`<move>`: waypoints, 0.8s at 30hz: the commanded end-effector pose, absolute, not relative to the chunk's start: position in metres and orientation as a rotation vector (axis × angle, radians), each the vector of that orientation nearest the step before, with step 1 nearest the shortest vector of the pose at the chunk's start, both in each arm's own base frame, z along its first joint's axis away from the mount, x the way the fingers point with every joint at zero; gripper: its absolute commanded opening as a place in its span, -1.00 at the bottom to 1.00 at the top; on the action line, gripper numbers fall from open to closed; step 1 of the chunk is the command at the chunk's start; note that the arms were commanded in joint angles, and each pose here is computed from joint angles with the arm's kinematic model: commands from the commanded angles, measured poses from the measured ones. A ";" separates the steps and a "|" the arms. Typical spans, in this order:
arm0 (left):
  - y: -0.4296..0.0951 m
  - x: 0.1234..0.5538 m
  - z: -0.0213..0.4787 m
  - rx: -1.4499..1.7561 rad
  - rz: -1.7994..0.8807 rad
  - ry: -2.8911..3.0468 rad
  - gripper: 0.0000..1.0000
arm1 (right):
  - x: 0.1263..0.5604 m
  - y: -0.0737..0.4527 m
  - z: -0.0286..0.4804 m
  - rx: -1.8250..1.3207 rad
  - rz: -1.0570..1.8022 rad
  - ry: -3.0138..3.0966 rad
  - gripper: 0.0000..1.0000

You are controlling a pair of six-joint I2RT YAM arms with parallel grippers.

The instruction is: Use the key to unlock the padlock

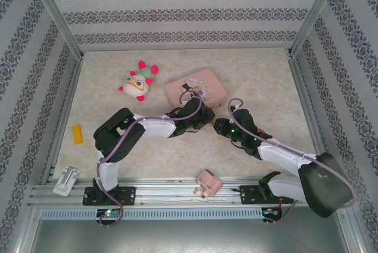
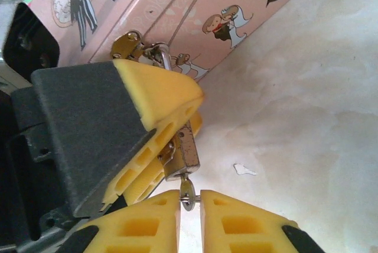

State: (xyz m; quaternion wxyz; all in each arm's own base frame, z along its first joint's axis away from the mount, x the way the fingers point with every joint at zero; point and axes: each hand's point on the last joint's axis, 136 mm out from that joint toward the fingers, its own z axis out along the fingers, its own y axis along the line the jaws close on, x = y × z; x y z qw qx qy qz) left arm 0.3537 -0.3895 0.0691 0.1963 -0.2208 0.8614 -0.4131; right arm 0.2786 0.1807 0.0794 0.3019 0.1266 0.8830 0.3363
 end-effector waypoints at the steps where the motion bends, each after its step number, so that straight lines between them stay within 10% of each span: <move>1: -0.402 0.346 0.076 -0.618 -1.270 2.412 -0.87 | 0.285 0.190 0.090 0.324 0.935 2.314 -0.68; 24: -0.405 0.346 0.078 -0.614 -1.291 2.415 -0.87 | 0.290 0.200 0.090 0.315 0.971 2.307 -1.00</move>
